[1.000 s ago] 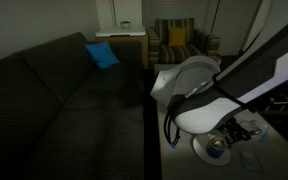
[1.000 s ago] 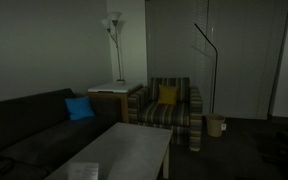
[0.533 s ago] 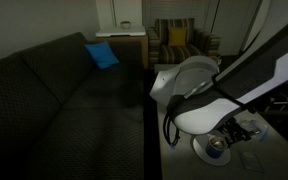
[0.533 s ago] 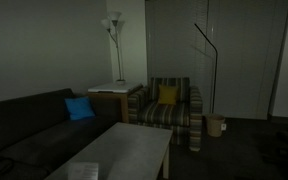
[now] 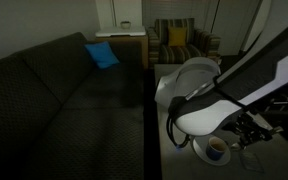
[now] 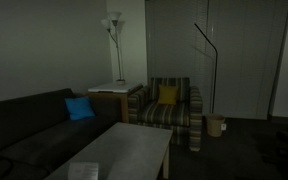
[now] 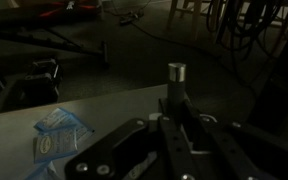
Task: Use the spoon to stir in the cup
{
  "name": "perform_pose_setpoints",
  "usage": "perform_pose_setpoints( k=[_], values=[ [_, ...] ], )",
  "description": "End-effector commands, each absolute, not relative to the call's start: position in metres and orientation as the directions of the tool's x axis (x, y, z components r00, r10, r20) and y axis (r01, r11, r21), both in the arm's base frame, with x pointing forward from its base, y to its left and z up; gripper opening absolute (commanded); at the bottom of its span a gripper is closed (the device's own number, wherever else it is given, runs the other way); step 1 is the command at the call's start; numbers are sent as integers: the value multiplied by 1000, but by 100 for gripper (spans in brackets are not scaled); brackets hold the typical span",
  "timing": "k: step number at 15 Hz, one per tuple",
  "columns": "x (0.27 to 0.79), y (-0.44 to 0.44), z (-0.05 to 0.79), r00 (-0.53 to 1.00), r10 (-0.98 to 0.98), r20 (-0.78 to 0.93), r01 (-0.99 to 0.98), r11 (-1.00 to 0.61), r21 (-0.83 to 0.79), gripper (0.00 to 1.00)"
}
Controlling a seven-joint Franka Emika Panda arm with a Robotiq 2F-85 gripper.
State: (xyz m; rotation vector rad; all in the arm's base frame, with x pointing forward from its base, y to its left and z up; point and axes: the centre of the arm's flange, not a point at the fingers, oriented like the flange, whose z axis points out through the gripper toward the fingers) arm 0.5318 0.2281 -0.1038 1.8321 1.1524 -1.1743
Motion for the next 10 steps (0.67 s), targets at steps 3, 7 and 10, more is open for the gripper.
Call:
perform_pose_setpoints(
  k=[3,7,10],
  values=[
    [547,233,-122,218,307,-926,913,-401,82,4],
    [548,233,-122,235,319,-918,908,-410,90,4],
    [548,233,-122,254,341,-905,905,-414,98,4]
  ],
)
